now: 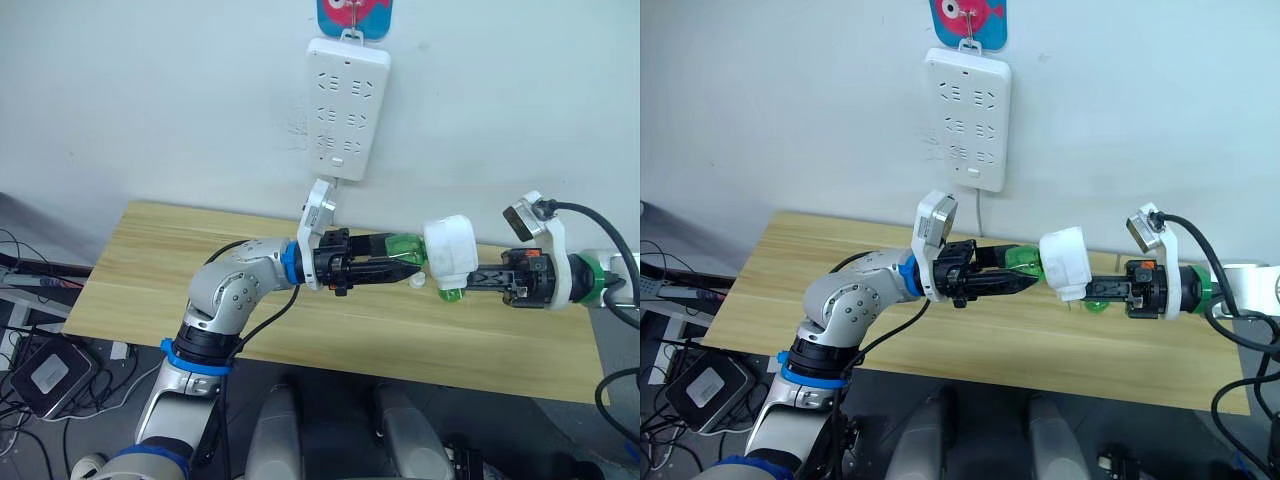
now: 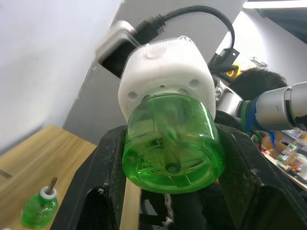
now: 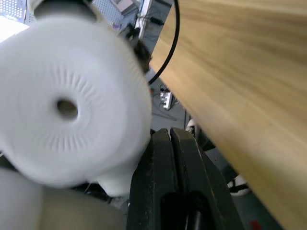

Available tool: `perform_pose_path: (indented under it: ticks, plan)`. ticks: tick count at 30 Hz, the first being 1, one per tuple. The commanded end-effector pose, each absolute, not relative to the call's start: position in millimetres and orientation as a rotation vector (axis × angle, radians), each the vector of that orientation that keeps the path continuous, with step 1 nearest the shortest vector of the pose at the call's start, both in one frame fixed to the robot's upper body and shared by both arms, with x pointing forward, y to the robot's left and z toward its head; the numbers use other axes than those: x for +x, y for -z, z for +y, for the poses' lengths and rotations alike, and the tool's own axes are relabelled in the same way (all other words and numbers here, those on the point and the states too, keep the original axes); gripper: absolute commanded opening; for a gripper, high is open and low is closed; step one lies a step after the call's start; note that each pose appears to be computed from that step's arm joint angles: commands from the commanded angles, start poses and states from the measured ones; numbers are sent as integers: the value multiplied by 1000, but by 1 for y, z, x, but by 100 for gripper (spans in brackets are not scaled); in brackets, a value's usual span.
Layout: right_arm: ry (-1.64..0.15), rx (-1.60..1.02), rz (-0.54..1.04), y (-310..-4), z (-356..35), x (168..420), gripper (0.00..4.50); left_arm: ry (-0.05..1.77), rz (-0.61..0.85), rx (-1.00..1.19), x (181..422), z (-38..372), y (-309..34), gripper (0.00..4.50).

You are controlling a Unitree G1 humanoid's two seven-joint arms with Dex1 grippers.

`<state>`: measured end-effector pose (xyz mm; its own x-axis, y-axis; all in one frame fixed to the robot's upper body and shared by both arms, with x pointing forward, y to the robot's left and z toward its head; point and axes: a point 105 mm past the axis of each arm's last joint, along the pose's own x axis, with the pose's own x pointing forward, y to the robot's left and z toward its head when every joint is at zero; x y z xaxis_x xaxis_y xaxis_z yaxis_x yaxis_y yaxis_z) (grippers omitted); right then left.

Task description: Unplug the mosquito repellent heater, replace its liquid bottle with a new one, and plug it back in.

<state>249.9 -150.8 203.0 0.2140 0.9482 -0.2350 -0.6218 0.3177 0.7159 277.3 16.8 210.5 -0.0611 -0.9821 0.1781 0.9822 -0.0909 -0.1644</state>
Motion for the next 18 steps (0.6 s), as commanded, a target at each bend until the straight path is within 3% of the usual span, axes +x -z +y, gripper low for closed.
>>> perform_pose_path:
  ticks: [1,8,11,13,16,18]
  plan:
    - [-1370,526,737,-218,-125,217,7,1489,13,-220,298,22,-204,226]
    - [-1357,526,728,-220,-126,217,7,1488,14,-212,297,21,-202,226]
    - [-1188,264,724,-185,-135,227,7,1511,36,-263,292,23,-204,226]
    - [-1056,80,638,-169,-150,246,7,1534,92,-338,287,29,-205,226]
    - [-1011,-253,398,-164,-170,268,66,1530,232,-483,287,52,-202,226]
    - [-1038,-529,194,-165,-178,276,132,1499,334,-524,290,71,-194,226]
